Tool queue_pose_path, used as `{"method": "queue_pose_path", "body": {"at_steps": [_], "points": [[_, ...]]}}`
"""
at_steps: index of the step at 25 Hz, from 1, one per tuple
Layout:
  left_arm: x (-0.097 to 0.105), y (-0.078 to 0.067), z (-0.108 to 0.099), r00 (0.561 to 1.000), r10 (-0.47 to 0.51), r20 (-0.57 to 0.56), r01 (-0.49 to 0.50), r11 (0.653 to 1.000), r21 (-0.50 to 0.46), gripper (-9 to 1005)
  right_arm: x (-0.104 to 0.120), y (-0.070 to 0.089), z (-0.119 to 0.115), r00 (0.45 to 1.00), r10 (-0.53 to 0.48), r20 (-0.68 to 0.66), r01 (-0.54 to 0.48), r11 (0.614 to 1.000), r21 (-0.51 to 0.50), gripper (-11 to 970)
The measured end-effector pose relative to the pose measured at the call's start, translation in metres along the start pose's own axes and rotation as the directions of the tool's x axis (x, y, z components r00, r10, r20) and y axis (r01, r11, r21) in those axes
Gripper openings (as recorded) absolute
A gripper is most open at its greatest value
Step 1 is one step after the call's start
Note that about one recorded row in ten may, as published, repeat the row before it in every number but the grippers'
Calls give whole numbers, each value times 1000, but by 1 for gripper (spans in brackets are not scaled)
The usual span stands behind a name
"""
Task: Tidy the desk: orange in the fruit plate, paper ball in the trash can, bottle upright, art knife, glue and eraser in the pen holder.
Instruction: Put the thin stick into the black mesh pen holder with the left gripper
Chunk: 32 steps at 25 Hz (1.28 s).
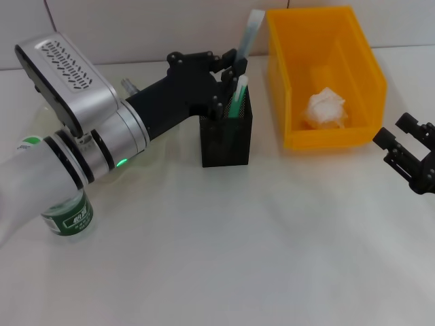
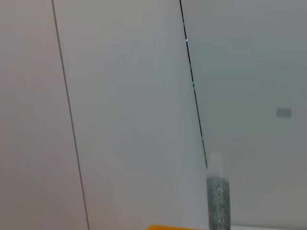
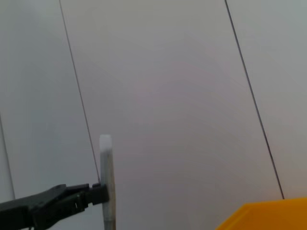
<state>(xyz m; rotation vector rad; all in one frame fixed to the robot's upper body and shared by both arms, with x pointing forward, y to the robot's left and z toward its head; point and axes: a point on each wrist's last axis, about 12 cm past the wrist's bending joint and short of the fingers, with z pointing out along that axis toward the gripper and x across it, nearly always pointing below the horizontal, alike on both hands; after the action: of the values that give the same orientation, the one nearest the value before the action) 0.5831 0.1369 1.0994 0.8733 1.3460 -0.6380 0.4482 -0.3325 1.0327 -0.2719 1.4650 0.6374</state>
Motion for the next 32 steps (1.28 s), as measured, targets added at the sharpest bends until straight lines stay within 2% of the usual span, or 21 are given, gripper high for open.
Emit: {"method": "queue_pose_path", "body": {"at_steps": [12, 32], "points": [[16, 4, -6, 998, -18, -68, 17, 1000, -19, 139, 3, 5, 7, 1000, 5, 5, -5, 1000, -15, 609], [21, 7, -8, 995, -20, -101, 16, 999, -41, 161, 3, 8, 15, 1000, 2, 8, -1, 999, -41, 608]]}}
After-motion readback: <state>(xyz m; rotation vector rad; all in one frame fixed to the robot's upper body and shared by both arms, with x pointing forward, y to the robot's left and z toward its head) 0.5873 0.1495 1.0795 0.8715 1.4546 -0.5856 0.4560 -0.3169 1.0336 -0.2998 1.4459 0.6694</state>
